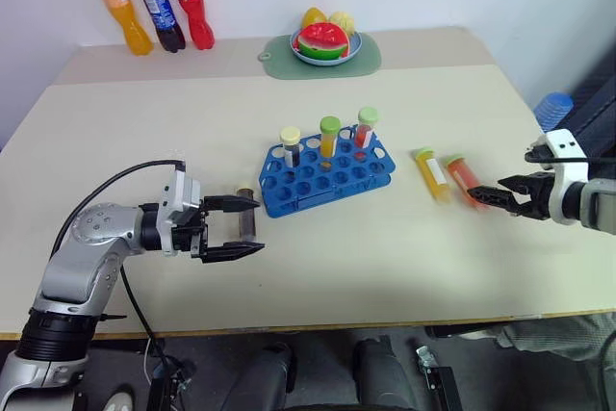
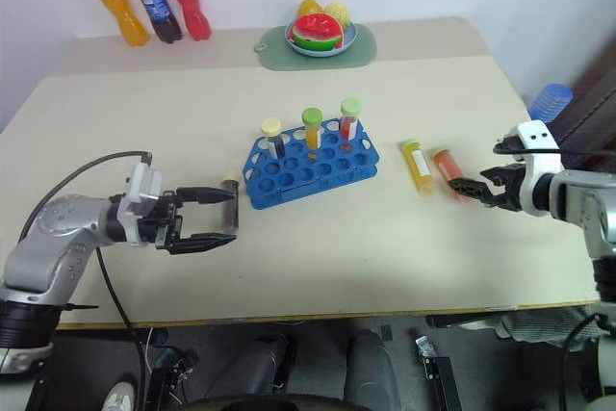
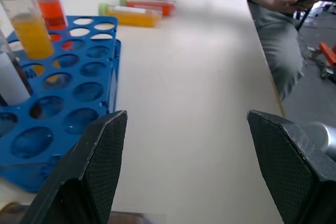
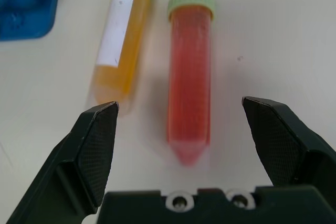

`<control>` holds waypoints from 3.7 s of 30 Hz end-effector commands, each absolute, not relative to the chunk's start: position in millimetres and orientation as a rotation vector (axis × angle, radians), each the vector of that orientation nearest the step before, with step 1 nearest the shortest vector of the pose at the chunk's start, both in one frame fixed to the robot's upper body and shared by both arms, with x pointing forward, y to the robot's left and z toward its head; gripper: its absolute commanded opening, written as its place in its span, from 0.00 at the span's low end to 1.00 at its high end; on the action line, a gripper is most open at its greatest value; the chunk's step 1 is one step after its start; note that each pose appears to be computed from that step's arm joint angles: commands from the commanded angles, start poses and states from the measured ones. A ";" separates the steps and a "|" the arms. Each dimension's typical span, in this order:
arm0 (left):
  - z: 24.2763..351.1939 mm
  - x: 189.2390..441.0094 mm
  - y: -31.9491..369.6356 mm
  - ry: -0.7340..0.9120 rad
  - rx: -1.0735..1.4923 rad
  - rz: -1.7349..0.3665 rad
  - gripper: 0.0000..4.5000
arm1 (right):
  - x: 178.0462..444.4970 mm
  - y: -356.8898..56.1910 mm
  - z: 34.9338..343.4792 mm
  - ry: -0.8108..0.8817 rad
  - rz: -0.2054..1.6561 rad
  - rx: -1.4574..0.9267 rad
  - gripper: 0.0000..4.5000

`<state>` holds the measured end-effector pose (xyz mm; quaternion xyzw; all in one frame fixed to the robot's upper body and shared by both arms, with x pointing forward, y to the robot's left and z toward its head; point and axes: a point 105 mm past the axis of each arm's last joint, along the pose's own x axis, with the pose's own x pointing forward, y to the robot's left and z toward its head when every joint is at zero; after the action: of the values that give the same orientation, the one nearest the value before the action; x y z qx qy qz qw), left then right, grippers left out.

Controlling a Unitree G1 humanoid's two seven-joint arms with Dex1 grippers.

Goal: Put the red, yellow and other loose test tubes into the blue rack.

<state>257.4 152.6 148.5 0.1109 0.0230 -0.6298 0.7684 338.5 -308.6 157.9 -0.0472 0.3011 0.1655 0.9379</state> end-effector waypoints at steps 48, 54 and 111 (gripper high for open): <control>145.8 253.7 153.7 0.006 0.187 -1.271 0.85 | 369.7 -149.6 190.9 -0.525 0.203 -0.094 0.17; 145.1 250.7 158.5 0.010 0.169 -1.231 0.85 | 367.5 -125.6 171.3 -0.510 0.273 -0.061 0.17; 154.5 272.0 169.2 -0.101 0.102 -0.965 0.85 | 384.5 -86.9 152.8 -0.354 0.416 -0.053 0.17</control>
<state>276.4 172.2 144.9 0.0204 -0.0277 -0.4537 0.8905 383.3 -86.5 152.2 -0.0252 -0.1705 0.2054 0.9634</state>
